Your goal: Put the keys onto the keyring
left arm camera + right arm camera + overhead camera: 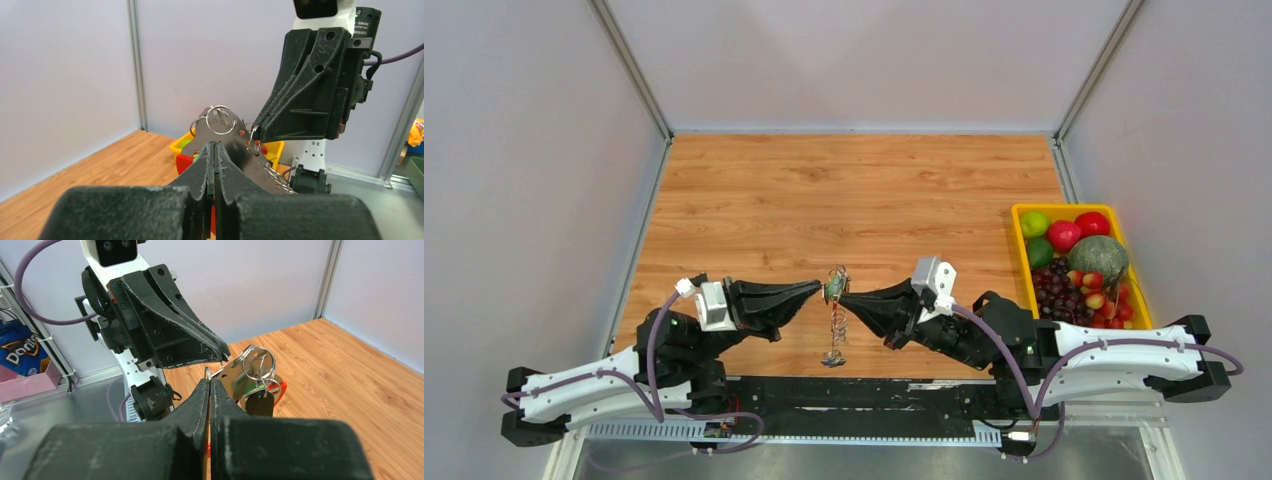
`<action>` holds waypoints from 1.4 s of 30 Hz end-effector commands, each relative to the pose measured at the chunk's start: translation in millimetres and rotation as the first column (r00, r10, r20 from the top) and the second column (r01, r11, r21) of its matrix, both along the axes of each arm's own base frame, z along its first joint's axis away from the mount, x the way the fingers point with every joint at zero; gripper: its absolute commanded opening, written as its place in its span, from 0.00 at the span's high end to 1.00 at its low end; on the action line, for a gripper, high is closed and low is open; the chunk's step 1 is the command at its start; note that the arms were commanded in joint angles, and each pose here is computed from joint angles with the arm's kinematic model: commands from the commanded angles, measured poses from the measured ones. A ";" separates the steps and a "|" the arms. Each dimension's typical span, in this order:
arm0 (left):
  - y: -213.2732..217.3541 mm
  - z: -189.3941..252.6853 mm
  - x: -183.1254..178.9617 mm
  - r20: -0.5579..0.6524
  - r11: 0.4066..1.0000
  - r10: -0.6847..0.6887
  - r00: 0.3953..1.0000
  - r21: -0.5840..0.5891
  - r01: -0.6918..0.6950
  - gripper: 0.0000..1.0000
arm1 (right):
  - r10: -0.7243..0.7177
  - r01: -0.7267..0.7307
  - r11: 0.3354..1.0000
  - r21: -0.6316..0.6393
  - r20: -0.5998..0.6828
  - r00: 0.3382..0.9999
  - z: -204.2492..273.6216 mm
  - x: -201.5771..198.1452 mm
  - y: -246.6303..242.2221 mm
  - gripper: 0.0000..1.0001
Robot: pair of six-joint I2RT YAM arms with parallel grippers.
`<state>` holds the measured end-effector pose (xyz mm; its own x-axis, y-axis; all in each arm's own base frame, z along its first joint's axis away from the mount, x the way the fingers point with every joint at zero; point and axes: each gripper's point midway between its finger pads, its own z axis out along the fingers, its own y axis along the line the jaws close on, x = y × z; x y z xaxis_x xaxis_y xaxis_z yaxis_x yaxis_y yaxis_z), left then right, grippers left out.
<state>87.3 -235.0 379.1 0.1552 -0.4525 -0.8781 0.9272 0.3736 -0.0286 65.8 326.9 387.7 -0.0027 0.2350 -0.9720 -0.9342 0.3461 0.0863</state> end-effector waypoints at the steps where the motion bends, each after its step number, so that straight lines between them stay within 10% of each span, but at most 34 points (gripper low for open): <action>1: -0.1 6.4 4.3 0.040 0.999 0.036 0.999 -0.017 -0.035 1.00 | -0.031 0.035 0.992 0.119 -0.029 0.999 29.2 6.2 -4.1 1.00; 42: -6.7 13.4 -12.2 0.083 0.998 -0.055 0.995 -0.038 0.058 1.00 | -0.114 0.122 0.978 0.168 -0.057 0.992 34.8 23.3 -7.7 1.00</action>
<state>82.7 -241.1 383.1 0.1911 -0.4665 -0.8636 0.9354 0.3532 0.0162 83.9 331.6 393.3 -0.0016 0.2795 -0.9601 -0.8941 0.4297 0.1266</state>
